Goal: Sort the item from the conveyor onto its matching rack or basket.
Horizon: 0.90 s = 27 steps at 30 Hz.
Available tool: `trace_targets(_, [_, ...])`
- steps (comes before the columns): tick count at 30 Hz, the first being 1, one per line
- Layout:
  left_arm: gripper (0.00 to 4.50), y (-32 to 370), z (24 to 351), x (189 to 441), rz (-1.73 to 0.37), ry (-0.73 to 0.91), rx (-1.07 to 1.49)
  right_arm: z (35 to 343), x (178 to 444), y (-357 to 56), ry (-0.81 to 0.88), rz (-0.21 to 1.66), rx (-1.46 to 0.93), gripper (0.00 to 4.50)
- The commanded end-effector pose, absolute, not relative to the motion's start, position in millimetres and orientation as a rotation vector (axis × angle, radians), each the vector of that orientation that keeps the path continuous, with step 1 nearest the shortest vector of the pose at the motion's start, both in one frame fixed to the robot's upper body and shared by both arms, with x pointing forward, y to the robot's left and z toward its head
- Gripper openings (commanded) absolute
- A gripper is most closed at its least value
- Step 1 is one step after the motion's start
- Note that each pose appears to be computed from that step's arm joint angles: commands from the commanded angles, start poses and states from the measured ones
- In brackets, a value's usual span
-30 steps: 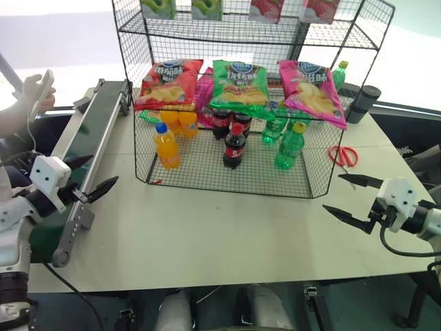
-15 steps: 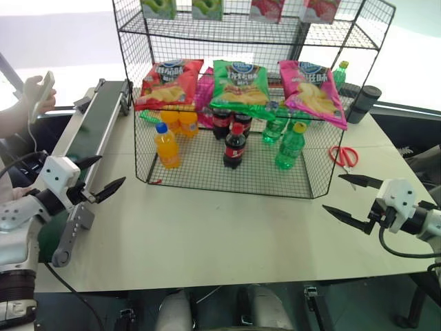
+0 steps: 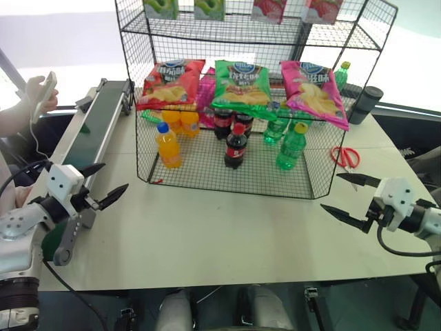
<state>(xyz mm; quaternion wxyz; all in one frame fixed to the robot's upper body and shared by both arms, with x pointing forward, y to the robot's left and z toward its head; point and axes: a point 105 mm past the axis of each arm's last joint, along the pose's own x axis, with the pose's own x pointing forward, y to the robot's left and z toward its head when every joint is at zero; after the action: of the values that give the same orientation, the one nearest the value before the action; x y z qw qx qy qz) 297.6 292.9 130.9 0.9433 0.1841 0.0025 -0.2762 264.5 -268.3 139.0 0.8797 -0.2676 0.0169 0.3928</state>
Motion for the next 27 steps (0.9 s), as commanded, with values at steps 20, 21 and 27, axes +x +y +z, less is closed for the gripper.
trace_targets(20, [4.5, 289.1, 142.9, 298.8, -0.583, -0.043, 0.401, 147.3, 261.9, -261.3, -0.006, 0.826, -0.573, 4.45])
trace_targets(21, [4.5, 288.8, 142.8, 298.8, -0.583, -0.043, 0.4, 147.3, 261.9, -261.4, -0.005, 0.827, -0.574, 4.45])
trace_targets(27, [4.5, 286.1, 140.0, 299.2, -0.591, -0.042, 0.396, 148.4, 262.9, -261.7, -0.006, 0.829, -0.577, 4.45])
